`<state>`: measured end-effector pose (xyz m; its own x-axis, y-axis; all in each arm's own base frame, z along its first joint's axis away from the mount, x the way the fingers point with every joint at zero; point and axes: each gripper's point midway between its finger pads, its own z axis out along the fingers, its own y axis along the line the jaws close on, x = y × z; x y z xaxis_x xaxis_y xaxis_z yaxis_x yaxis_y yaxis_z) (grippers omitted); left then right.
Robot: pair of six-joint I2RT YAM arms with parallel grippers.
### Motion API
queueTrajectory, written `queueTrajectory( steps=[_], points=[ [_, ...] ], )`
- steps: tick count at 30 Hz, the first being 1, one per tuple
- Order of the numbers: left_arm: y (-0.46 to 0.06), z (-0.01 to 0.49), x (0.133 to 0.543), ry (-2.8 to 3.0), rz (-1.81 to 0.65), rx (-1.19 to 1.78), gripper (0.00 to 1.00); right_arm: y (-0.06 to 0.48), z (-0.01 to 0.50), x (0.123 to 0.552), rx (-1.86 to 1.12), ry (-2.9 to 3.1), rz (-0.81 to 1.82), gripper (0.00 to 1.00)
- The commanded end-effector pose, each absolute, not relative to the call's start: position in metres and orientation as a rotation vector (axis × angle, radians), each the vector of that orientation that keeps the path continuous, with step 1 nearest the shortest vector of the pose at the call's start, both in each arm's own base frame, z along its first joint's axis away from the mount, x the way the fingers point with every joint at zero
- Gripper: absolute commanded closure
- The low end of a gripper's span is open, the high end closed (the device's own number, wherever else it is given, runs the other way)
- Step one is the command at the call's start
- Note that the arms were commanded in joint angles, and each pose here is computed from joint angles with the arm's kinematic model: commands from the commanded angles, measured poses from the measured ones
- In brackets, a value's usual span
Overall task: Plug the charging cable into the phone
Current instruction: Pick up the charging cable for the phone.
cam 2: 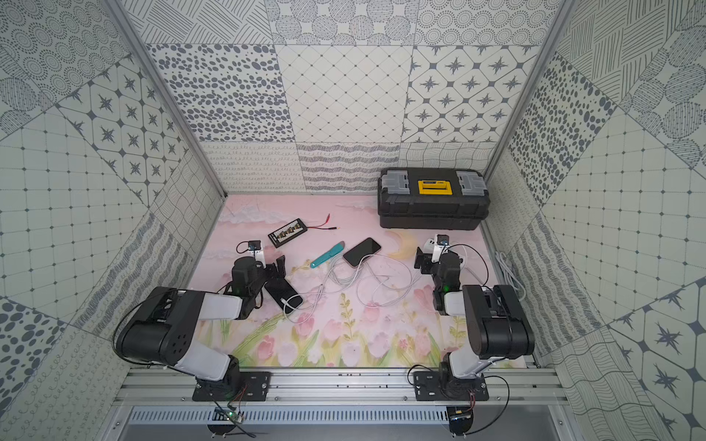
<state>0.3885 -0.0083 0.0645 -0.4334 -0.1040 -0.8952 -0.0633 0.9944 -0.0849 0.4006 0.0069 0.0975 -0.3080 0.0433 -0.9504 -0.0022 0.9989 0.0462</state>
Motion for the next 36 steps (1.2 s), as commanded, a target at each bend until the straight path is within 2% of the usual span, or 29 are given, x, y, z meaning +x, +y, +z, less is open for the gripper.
queueTrajectory(
  steps=[1, 19, 21, 24, 26, 29, 31, 33, 36],
  points=[
    [-0.010, 0.071, 0.393, 1.996, -0.052, -0.107, 0.01, 0.009, 0.109, 0.406, 0.023, 1.842, 0.050, 0.03],
    [-0.009, 0.070, 0.393, 1.998, -0.055, -0.111, 0.01, 0.009, 0.109, 0.406, 0.024, 1.841, 0.053, 0.03],
    [-0.004, 0.083, 0.392, 1.965, 0.031, -0.150, 0.01, 0.008, 0.109, 0.406, 0.025, 1.842, 0.051, 0.03],
    [0.011, 0.127, 0.380, 1.903, 0.180, -0.255, 0.01, 0.004, 0.115, 0.405, 0.047, 1.822, 0.035, 0.03],
    [0.027, 0.148, 0.366, 1.904, 0.199, -0.432, 0.01, -0.005, 0.132, 0.403, 0.098, 1.804, -0.010, 0.03],
    [0.042, 0.148, 0.337, 1.873, 0.114, -0.752, 0.01, -0.012, 0.172, 0.395, 0.181, 1.792, -0.060, 0.03],
    [0.042, 0.138, 0.324, 1.853, -0.053, -0.946, 0.01, -0.010, 0.192, 0.389, 0.282, 1.803, 0.033, 0.03],
    [0.016, 0.140, 0.323, 1.910, -0.308, -0.926, 0.02, 0.010, 0.219, 0.389, 0.304, 1.811, 0.187, 0.03],
    [-0.017, 0.142, 0.307, 2.043, -0.511, -0.896, 0.09, 0.068, 0.244, 0.388, 0.150, 1.900, 0.360, 0.03]
  ],
)
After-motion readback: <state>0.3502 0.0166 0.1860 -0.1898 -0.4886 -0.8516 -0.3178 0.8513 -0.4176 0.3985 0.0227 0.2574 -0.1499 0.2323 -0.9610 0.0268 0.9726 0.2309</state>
